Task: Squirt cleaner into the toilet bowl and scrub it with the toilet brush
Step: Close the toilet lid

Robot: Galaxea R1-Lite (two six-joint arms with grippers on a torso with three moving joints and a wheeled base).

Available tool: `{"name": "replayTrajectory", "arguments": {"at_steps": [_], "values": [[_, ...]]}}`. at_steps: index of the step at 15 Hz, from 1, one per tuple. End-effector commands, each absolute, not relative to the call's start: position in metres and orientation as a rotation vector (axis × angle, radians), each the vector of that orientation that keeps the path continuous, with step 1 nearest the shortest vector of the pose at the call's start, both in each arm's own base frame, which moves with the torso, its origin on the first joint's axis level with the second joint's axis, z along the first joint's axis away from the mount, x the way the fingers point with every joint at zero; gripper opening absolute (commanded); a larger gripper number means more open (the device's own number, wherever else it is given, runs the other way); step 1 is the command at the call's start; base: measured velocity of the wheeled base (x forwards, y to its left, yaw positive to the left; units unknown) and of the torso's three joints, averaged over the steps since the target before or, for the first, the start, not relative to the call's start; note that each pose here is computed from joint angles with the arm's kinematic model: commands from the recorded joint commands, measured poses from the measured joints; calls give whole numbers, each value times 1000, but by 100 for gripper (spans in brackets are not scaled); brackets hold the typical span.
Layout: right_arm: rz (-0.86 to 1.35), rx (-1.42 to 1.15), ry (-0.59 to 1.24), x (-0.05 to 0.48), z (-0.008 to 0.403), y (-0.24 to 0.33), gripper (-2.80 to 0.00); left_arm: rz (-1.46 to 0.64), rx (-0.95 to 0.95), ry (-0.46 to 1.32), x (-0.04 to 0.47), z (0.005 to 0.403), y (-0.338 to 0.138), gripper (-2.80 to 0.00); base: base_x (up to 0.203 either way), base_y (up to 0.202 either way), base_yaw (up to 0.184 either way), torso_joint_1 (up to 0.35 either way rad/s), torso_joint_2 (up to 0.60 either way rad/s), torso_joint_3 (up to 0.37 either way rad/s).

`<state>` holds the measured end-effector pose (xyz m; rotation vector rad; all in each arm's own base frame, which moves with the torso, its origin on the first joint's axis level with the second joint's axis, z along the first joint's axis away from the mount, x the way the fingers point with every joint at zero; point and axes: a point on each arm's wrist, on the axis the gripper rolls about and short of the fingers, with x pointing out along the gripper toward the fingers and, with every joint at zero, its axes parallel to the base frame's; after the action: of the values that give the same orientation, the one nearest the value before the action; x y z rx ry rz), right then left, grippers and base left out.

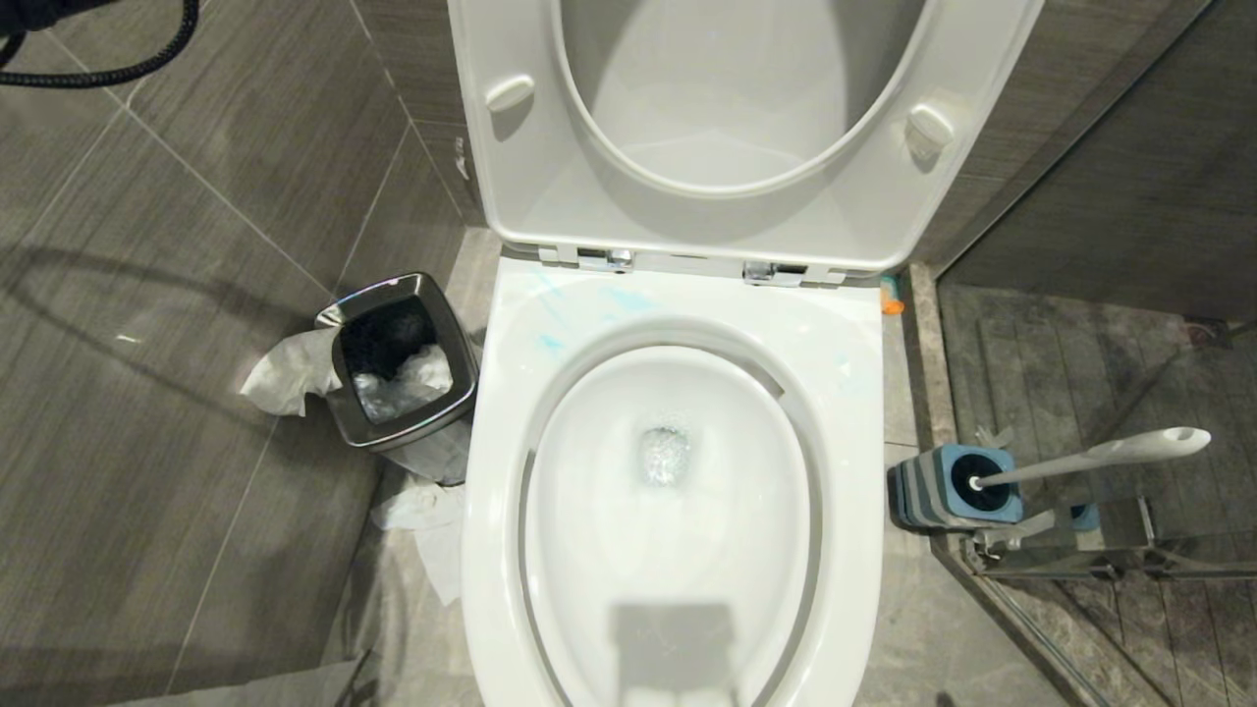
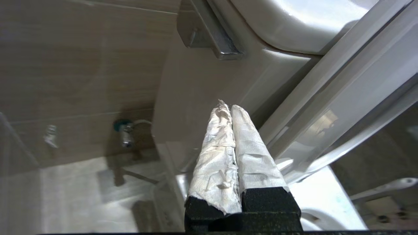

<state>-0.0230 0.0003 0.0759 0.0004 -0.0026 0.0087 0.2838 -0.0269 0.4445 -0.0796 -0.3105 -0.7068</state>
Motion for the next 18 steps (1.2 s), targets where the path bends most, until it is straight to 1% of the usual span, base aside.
{"name": "replayTrajectory", "arguments": {"at_steps": [1,2,7,12,18], "values": [[9,0,-2,-23,76,0,-280,-773,-117,-287,289,441,-43,-280,0,0,0,0,0,0],[9,0,-2,-23,76,0,-280,-803,-131,-278,296,436,-52,-280,0,0,0,0,0,0],[9,0,-2,-23,76,0,-280,-948,-168,-375,334,417,-86,-280,0,0,0,0,0,0],[9,0,-2,-23,76,0,-280,-958,-168,-403,347,412,-90,-280,0,0,0,0,0,0],[9,0,-2,-23,76,0,-280,-965,-190,-394,352,409,-91,-280,0,0,0,0,0,0]]}}
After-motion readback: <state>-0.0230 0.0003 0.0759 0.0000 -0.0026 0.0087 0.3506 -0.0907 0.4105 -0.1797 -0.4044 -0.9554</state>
